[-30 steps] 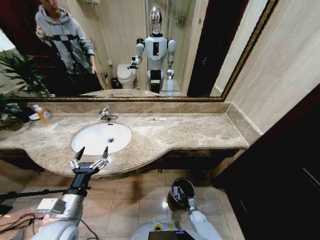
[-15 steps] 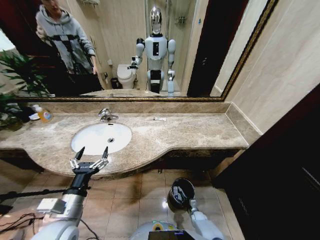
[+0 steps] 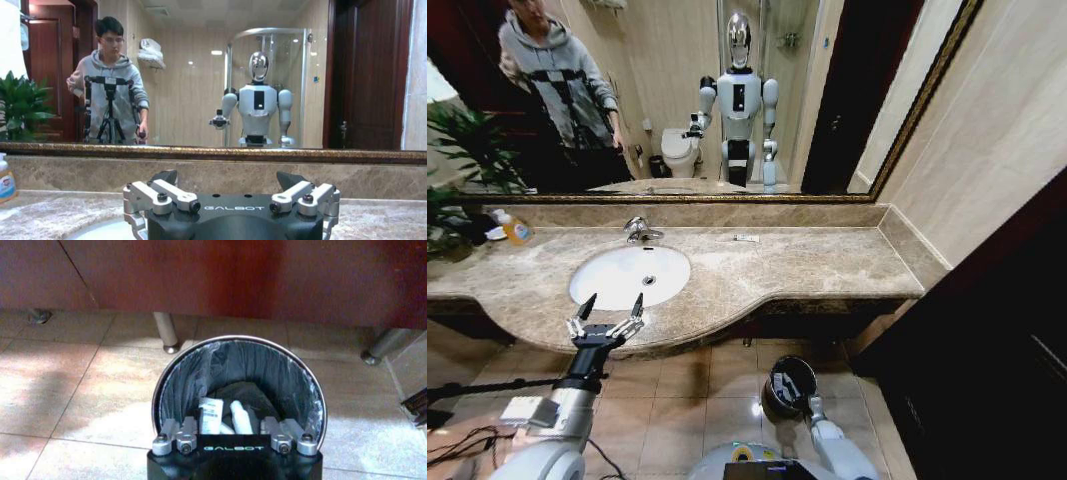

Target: Pick up the trash from the sink and place it in the trash bin.

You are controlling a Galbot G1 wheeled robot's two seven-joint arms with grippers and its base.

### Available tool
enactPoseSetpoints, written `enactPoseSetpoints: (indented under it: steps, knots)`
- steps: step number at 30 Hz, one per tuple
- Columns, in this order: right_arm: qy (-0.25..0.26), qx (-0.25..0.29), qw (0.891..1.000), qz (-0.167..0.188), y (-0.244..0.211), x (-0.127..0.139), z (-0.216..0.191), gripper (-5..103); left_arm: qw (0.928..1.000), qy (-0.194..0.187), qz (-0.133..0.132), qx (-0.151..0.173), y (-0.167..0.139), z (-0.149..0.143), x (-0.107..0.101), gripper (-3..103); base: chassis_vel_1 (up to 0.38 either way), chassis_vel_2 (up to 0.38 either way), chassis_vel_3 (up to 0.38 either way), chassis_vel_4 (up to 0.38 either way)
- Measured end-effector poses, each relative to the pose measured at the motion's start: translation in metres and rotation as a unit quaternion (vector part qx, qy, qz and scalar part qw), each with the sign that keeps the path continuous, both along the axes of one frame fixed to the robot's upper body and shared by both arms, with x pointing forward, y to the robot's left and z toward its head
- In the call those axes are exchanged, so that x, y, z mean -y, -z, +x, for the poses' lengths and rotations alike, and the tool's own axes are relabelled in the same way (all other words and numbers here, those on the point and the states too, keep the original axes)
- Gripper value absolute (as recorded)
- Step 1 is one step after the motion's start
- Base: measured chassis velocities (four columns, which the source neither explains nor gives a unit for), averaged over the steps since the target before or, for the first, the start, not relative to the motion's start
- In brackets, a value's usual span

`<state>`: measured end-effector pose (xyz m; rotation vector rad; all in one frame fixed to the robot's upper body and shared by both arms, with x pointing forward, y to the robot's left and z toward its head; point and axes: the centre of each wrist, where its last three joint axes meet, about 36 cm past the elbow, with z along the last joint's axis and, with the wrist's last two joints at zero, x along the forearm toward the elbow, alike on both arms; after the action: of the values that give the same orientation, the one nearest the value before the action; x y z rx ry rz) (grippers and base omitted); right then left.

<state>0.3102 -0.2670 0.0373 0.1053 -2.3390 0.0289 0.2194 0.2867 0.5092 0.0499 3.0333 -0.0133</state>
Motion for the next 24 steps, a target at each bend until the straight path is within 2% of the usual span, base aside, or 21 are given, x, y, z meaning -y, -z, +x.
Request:
enactPoseSetpoints:
  steps: [3,5,6,7,9,12,13,15,17,21,22,24]
  knots:
    - [0.001,0.004,1.000,-0.001,0.000,0.000,-0.003,60,1.0000,0.000,0.000,0.000,0.000,0.000,0.000,100,0.000,0.000,0.000,0.000]
    - [0.001,0.007,1.000,-0.002,0.000,0.000,-0.003,60,1.0000,0.000,0.000,0.000,0.000,0.000,0.000,100,0.000,0.000,0.000,0.000]
    - [0.001,0.012,1.000,-0.004,-0.001,0.000,-0.004,66,1.0000,0.000,0.000,0.000,0.000,0.000,0.000,100,0.000,0.000,0.000,0.000]
    - [0.001,0.020,1.000,-0.007,-0.003,0.001,-0.005,76,1.0000,0.000,0.000,0.000,0.000,0.000,0.000,100,0.000,0.000,0.000,0.000]
    - [0.001,0.028,1.000,-0.010,-0.006,0.002,-0.005,76,1.0000,0.000,0.000,0.000,0.000,0.000,0.000,100,0.000,0.000,0.000,0.000]
    - [0.010,0.055,0.998,-0.016,-0.015,0.006,-0.006,92,1.0000,0.000,0.000,0.000,0.000,0.000,0.000,100,0.000,0.000,0.000,0.000]
    - [0.010,0.055,0.998,-0.016,-0.015,0.006,-0.006,92,1.0000,0.000,0.000,0.000,0.000,0.000,0.000,100,0.000,0.000,0.000,0.000]
    - [0.015,0.081,0.997,-0.015,-0.029,0.010,-0.011,99,1.0000,0.000,0.000,0.000,0.000,0.000,0.000,100,0.000,0.000,0.000,0.000]
    - [0.014,0.089,0.996,-0.016,-0.035,0.012,-0.015,100,1.0000,0.000,0.000,0.000,0.000,0.000,0.000,100,0.000,0.000,0.000,0.000]
    - [0.012,0.158,0.986,-0.050,-0.073,0.023,-0.045,100,1.0000,0.000,0.000,0.000,0.000,0.000,0.000,100,0.000,0.000,0.000,0.000]
    - [0.012,0.158,0.986,-0.050,-0.073,0.023,-0.045,100,1.0000,0.000,0.000,0.000,0.000,0.000,0.000,100,0.000,0.000,0.000,0.000]
    - [0.028,0.200,0.978,-0.050,-0.112,0.033,-0.058,100,1.0000,0.000,0.000,0.000,0.000,0.000,0.000,100,0.000,0.000,0.000,0.000]
